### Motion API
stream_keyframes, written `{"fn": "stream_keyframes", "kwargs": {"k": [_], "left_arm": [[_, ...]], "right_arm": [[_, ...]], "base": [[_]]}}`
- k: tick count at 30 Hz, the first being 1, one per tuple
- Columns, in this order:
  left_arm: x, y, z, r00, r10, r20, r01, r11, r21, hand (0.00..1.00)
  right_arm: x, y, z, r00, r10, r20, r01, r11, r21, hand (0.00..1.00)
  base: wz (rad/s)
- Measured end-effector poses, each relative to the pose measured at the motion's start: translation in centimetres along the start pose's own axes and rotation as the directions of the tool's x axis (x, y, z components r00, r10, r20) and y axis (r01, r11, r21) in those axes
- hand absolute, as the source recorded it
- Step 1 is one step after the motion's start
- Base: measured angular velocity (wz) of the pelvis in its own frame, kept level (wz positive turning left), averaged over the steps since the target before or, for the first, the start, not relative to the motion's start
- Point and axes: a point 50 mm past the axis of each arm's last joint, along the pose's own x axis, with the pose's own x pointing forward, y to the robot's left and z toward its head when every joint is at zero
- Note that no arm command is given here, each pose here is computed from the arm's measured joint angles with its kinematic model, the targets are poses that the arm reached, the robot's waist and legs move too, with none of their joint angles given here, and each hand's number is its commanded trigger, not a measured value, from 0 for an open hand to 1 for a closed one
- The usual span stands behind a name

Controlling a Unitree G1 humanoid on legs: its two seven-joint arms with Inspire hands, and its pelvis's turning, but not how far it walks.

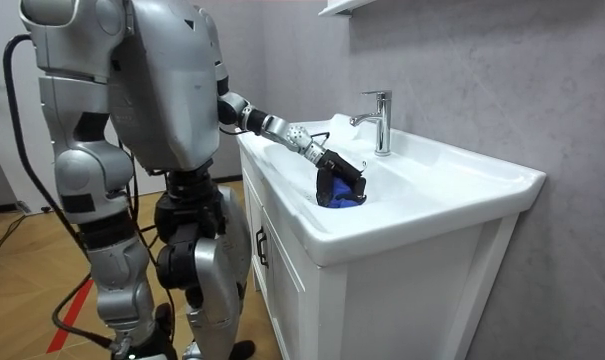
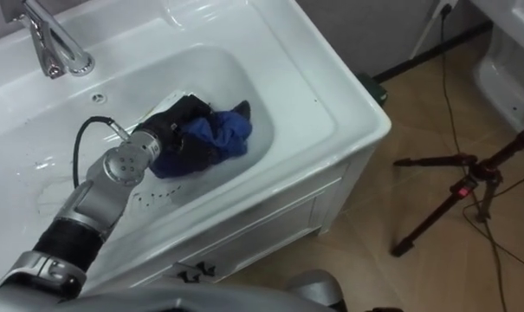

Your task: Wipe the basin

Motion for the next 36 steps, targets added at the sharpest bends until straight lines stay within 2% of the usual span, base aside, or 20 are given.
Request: {"fn": "stream_keyframes", "kwargs": {"k": [14, 22, 24, 30, 36], "left_arm": [[0.1, -0.9, -2.2, 0.998, -0.025, -0.053, 0.023, 0.999, -0.037, 1.00], [-1.1, -0.3, -6.7, 0.984, 0.008, -0.179, -0.028, 0.994, -0.109, 1.00], [-2.0, 0.5, -8.5, 0.971, 0.036, -0.234, -0.059, 0.994, -0.091, 1.00], [-6.1, 3.0, -13.9, 0.898, 0.138, -0.418, -0.097, 0.988, 0.117, 1.00], [-7.4, 2.6, -15.3, 0.864, 0.142, -0.484, -0.052, 0.980, 0.193, 1.00]], "right_arm": [[-0.2, -0.5, 0.1, 1.000, -0.019, -0.009, 0.019, 1.000, 0.014, 0.00], [-0.3, -1.4, -0.3, 0.998, -0.054, -0.027, 0.054, 0.998, 0.011, 0.00], [-0.4, -1.8, -0.2, 0.997, -0.069, -0.029, 0.069, 0.998, 0.001, 0.00], [-1.0, -3.6, 0.1, 0.993, -0.118, -0.016, 0.118, 0.993, 0.000, 0.00], [-1.7, -5.6, 0.7, 0.987, -0.157, 0.022, 0.157, 0.988, 0.002, 0.00]], "base": [[-0.04], [-0.05], [-0.03], [-0.01], [0.02]]}}
